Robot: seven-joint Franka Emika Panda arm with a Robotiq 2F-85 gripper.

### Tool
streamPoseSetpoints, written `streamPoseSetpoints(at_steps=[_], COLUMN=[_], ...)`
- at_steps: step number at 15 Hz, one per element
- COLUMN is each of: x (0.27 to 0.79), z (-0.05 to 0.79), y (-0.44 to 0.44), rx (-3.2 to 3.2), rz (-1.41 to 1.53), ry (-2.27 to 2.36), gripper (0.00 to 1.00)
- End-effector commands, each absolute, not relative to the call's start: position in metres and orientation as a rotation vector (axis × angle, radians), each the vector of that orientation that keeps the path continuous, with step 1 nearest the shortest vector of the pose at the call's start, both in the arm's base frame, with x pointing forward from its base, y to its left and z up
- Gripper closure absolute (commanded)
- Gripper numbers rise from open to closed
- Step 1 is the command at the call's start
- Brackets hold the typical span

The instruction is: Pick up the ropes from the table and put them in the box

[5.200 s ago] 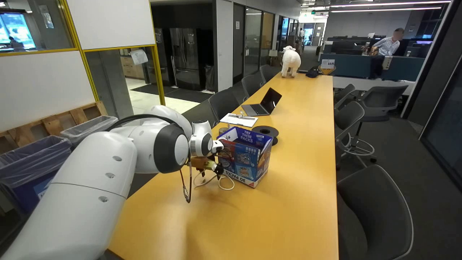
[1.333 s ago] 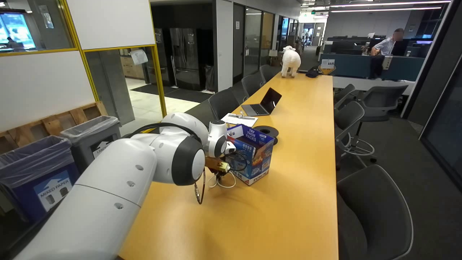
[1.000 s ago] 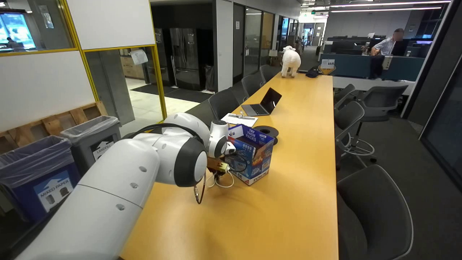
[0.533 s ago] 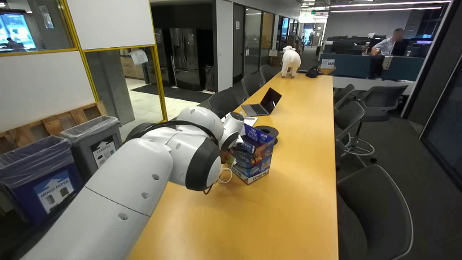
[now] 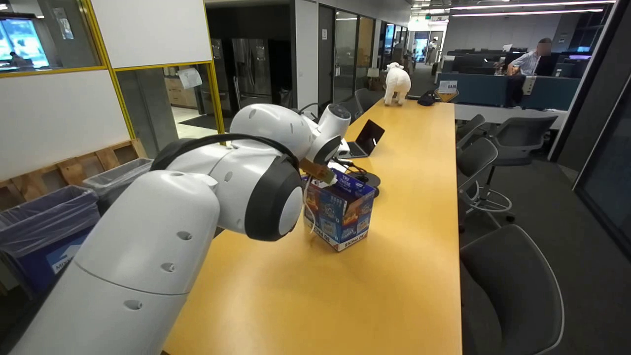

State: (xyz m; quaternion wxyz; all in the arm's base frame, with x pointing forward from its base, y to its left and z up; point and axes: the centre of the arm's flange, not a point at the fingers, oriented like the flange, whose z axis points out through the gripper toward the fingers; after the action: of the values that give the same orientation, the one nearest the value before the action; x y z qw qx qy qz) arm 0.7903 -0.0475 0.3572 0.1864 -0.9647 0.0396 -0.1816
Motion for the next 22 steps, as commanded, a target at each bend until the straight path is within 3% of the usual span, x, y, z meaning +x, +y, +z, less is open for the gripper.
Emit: streamPoseSetpoints(at_steps=[1, 12, 15, 22], x=[0.797, 0.819, 0.824, 0.844], z=[0.434, 0.581, 0.581, 0.518], y=[-0.052, -0.079, -0.094, -0.109], rx=[-2.723, -2.819, -2.830, -2.920], rz=[-0.653, -1.124, -1.194, -1.061], ry=[0.195, 0.504, 0.636, 0.741], gripper=[0.90, 0.90, 0.90, 0.90])
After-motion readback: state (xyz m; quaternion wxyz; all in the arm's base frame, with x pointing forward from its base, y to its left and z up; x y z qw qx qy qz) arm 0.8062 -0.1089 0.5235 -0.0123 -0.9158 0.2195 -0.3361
